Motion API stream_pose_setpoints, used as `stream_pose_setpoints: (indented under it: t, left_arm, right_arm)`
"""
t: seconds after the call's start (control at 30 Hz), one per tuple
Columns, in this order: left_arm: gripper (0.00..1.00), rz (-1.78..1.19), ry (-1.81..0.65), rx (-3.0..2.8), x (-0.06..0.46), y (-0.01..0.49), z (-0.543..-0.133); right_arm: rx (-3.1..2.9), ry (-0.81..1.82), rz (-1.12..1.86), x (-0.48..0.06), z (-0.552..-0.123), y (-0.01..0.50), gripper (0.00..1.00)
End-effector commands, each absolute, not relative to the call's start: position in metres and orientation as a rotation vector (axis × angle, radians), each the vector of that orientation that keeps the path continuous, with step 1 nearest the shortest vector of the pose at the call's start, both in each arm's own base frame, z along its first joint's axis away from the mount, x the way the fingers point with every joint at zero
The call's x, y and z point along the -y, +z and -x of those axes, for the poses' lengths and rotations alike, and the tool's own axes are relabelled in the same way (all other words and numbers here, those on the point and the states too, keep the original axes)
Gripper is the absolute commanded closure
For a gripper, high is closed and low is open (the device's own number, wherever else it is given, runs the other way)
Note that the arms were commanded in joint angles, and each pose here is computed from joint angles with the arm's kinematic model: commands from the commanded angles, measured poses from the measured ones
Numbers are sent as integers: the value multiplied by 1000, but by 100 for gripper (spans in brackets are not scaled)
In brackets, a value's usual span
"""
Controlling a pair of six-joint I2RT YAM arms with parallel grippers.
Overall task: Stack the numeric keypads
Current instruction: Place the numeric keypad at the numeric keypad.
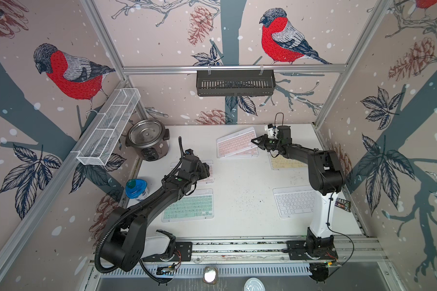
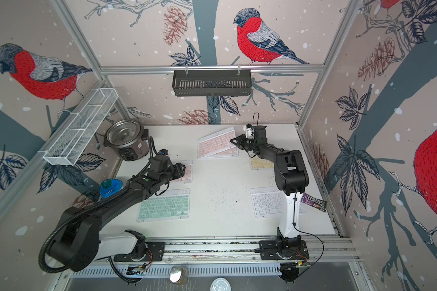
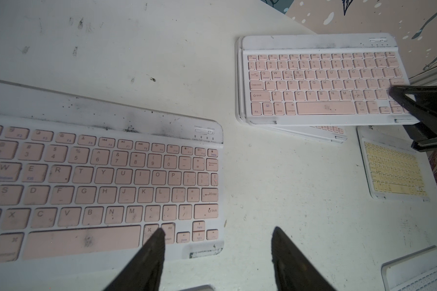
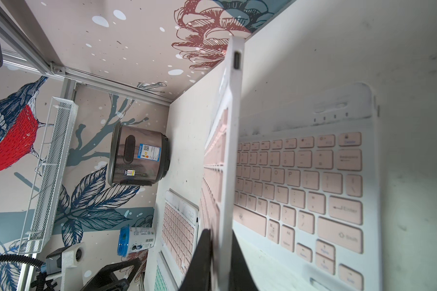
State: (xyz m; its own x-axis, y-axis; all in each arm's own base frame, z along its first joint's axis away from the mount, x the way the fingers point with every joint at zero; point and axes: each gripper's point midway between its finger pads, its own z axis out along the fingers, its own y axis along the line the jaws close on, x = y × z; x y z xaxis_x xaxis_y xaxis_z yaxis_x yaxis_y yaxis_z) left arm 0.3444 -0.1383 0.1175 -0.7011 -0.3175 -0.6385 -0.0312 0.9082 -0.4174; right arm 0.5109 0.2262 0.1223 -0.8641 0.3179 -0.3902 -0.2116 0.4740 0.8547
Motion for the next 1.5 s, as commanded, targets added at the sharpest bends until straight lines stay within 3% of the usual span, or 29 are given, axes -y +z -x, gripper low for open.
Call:
stream_pose_setpoints:
  t: [0.0,0.4,0.8,1.2,1.47]
  left_arm:
    - [34,247,-505,-2289,140,123,-349]
    - [34,247,-491,-2305,140,118,-351]
    - [34,242,-498,-2315,143,115,-352]
    - [34,241,-492,-2327,143,111,-352]
    - [34,237,-472,-2342,147,108,-368]
  right_arm:
    - [-2185,1372,-61,-226,-517,126,86]
    - [-2200,1370,-79,-224,-521,114,85]
    - [-2221,1350,-125,-214,-522,100,74]
    - [-2238,1367,-177,-210,-524,80,82]
    - [-2223,1356,-174,-206,-521,84,82]
